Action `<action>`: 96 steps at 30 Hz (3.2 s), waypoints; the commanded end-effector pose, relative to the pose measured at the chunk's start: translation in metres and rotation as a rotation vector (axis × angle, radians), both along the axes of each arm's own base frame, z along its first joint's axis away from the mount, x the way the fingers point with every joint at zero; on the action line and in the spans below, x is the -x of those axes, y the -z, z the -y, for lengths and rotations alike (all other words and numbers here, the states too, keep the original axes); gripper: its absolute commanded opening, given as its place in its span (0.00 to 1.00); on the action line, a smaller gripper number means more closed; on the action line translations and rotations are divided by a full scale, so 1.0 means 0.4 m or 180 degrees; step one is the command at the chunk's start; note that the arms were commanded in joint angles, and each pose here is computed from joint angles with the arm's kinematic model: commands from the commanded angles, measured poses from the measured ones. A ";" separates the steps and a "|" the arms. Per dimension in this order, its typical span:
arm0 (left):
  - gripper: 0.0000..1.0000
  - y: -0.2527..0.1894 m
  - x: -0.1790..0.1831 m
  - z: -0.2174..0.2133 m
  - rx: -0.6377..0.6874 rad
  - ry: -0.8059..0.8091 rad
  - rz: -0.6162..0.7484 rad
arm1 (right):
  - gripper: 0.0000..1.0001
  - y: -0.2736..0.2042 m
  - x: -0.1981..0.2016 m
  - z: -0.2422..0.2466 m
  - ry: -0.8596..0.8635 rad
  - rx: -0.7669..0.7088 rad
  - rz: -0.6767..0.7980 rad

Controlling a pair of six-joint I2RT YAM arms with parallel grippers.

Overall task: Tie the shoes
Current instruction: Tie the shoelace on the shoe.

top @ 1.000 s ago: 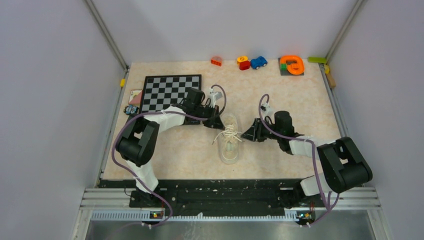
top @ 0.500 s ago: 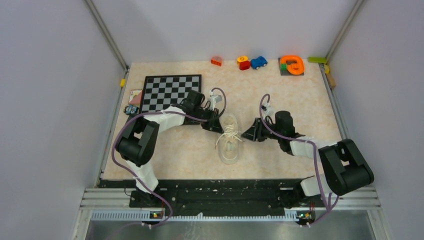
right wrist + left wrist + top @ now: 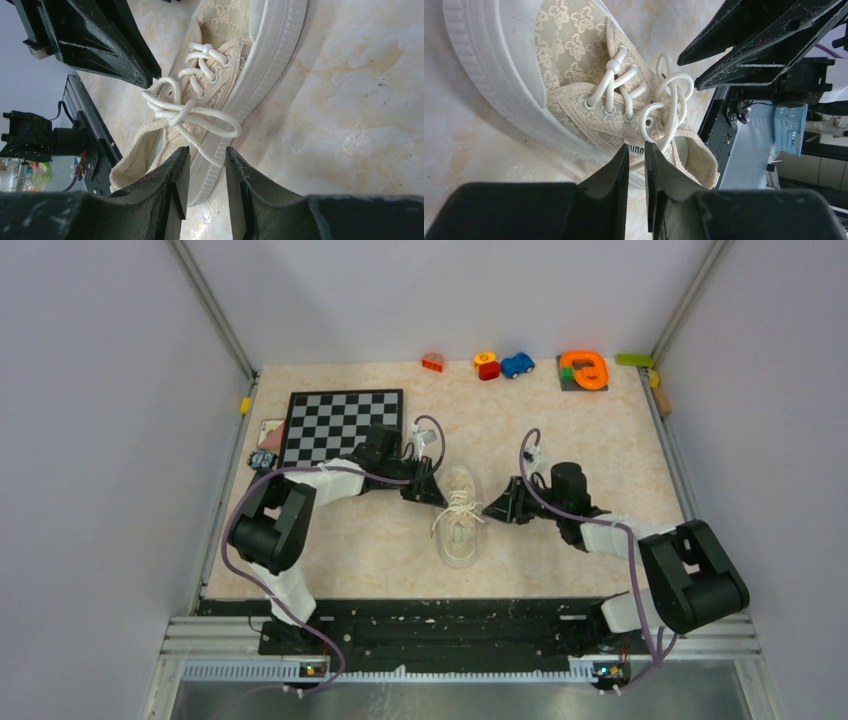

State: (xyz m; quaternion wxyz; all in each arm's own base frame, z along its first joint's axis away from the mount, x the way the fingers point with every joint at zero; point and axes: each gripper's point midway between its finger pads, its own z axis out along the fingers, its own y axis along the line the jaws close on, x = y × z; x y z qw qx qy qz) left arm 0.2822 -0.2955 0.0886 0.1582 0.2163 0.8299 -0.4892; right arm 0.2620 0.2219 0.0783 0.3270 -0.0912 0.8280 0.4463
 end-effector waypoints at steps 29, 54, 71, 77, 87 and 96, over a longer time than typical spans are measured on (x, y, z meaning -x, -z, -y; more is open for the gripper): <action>0.25 -0.033 -0.044 0.027 0.0063 -0.0362 -0.0279 | 0.34 -0.034 -0.006 0.000 -0.0031 -0.0104 0.0195; 0.22 -0.048 -0.028 0.044 0.0105 -0.0479 -0.0754 | 0.33 -0.046 -0.009 -0.005 -0.0036 -0.0184 0.0260; 0.24 -0.025 -0.008 0.050 0.0113 -0.0499 -0.0916 | 0.34 -0.060 -0.018 0.003 0.0002 -0.0154 0.0317; 0.21 -0.029 -0.006 0.059 0.0216 -0.0466 -0.0923 | 0.35 -0.058 -0.021 0.004 0.0017 -0.0145 0.0312; 0.18 -0.012 -0.006 0.062 0.0199 -0.0441 -0.0967 | 0.37 -0.052 -0.028 0.007 0.0062 -0.0122 0.0307; 0.00 -0.039 -0.029 0.064 0.0341 -0.0465 -0.0865 | 0.38 -0.045 -0.039 0.008 0.0084 -0.0093 0.0303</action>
